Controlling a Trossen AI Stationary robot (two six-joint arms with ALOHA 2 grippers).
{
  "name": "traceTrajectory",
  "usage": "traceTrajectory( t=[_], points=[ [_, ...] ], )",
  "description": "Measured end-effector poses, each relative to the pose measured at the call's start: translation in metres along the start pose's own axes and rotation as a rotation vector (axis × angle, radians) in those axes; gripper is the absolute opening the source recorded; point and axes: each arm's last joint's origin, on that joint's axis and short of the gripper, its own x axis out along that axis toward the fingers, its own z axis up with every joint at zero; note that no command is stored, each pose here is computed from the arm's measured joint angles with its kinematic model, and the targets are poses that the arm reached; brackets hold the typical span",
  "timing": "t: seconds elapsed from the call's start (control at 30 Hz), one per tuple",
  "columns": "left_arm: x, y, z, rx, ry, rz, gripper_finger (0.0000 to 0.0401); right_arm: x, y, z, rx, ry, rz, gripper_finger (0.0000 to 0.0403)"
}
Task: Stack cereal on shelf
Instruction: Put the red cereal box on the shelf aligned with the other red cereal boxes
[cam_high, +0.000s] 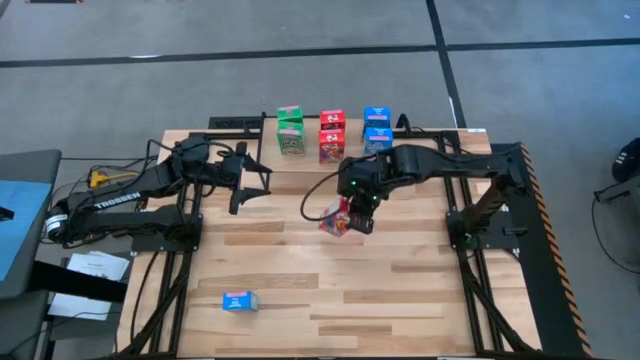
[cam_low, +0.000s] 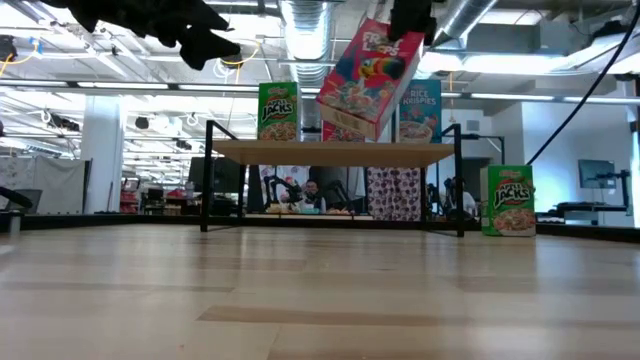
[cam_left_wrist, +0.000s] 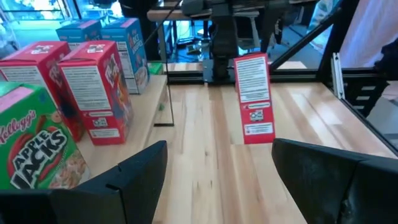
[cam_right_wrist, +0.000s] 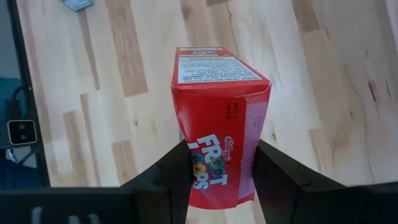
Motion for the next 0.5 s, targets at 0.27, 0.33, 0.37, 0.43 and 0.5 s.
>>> traceTrajectory(
  t=[0.27, 0.33, 0.37, 0.43, 0.5],
  points=[
    [0.0000, -0.0005, 0.0004, -0.086, -0.005, -0.016, 0.0279, 0.0001, 0.0000, 0.0000, -0.071, 0.001, 0.000, 0.0169],
    [0.0000, 0.0003, -0.0002, -0.121, 0.002, 0.011, 0.0279, 0.0001, 0.0001, 0.0002, -0.071, -0.001, 0.001, 0.0169],
    [0.0000, 0.0007, -0.0004, -0.138, 0.004, 0.024, 0.0279, 0.0001, 0.0000, 0.0005, -0.070, -0.004, 0.001, 0.0169],
    [0.0000, 0.0010, -0.0005, -0.156, 0.004, 0.036, 0.0279, 0.0000, 0.0003, 0.0023, -0.072, -0.023, 0.005, 0.0169],
    [0.0000, 0.0012, -0.0005, -0.165, 0.004, 0.042, 0.0279, 0.0000, 0.0006, 0.0037, -0.078, -0.038, 0.008, 0.0169]
  ],
)
